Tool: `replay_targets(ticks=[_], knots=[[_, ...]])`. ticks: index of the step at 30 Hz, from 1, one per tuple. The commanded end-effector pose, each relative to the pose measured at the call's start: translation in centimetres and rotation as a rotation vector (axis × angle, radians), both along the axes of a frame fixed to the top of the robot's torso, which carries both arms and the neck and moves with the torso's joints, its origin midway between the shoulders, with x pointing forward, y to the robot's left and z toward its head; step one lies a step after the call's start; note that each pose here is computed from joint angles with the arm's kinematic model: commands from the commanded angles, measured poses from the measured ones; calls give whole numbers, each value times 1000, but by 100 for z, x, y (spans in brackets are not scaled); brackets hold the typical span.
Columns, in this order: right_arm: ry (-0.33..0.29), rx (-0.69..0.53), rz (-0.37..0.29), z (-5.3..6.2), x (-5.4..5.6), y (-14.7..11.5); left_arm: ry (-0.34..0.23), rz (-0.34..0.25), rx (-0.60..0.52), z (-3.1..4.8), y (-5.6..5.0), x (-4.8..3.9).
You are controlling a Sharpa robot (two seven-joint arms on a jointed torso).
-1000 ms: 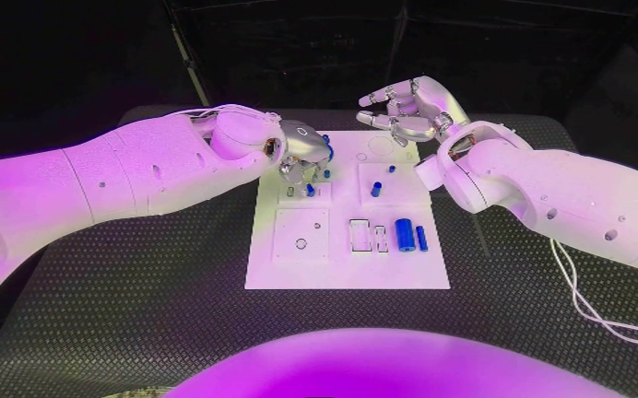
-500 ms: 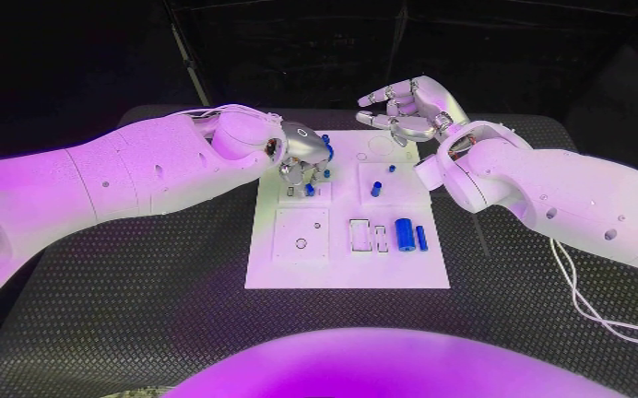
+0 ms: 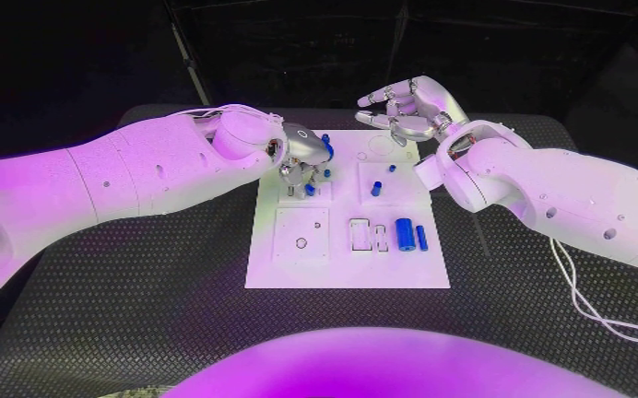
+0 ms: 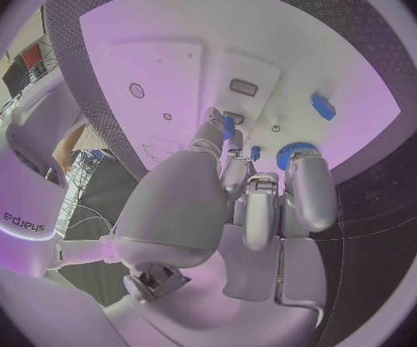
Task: Assemble the parts on the task board
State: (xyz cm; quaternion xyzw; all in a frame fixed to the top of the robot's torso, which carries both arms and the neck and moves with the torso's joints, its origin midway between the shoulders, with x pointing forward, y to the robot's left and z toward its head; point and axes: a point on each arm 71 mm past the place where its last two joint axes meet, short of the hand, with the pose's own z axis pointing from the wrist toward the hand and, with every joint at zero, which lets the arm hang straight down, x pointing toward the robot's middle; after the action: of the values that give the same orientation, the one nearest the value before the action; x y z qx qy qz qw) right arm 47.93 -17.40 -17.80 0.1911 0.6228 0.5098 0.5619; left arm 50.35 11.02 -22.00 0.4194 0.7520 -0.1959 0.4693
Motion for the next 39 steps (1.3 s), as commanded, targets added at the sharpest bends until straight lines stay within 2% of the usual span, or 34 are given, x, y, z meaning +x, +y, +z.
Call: replay_targets(ticks=[1,22,39], knots=[[-2,3,10,15,0,12,12,4,11,-3,-5,-6],[-1,3,11,10,6,19,18,7,-2,5,-34,-23],[4,1,15,4,9,21,19,25,10,-3,2,-4]])
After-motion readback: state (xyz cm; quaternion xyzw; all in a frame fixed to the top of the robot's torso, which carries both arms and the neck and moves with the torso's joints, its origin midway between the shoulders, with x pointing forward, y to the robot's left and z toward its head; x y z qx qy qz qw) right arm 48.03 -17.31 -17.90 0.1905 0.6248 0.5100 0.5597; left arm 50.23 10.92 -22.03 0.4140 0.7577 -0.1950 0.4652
